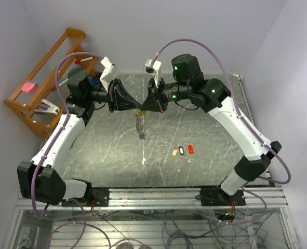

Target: Put the keys on the keyring

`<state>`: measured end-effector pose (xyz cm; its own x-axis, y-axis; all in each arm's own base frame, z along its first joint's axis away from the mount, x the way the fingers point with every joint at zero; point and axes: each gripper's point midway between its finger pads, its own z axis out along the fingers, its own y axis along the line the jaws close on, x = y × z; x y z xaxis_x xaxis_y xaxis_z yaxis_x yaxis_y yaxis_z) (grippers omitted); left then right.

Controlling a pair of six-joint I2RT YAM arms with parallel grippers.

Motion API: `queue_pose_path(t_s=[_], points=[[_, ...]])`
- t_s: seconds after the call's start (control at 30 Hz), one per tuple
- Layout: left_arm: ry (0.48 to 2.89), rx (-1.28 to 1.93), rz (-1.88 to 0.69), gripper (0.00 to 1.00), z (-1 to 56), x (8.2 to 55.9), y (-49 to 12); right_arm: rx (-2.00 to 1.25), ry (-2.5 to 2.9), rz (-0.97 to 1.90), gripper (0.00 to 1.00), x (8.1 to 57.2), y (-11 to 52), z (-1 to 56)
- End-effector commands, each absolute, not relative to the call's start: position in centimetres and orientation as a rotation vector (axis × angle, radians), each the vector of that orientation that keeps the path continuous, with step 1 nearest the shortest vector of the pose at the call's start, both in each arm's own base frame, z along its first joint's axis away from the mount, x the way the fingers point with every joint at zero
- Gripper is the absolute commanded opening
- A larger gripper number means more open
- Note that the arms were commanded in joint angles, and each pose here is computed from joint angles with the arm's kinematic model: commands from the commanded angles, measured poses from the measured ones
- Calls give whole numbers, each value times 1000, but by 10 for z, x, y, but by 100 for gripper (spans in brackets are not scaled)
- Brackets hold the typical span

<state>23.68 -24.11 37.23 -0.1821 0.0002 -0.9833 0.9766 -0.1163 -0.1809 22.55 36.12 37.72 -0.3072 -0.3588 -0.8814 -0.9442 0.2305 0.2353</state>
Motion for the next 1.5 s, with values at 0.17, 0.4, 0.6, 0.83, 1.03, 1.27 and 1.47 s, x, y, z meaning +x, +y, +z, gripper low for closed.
queue_pose_path(t_s=[0.17,0.4,0.6,0.83,1.03,1.27,1.47], points=[[1237,1220,-1398,7,384,231,-238,-1115,1746,1012,12,238,351,412],[1238,1217,-1395,7,383,233,-238,-1158,1784,1063,30,231,355,400],[1241,1213,-1395,7,384,234,-239,-1177,1814,1086,30,228,357,390],[1242,1211,-1394,7,384,234,-239,-1198,1856,1101,17,228,360,376],[1238,1212,-1392,7,386,234,-239,-1196,1850,1099,14,230,361,375],[1242,1209,-1392,7,386,234,-239,-1201,1861,1093,6,231,361,372],[1242,1206,-1385,7,390,235,-239,-1214,1893,1079,4,231,361,364]])
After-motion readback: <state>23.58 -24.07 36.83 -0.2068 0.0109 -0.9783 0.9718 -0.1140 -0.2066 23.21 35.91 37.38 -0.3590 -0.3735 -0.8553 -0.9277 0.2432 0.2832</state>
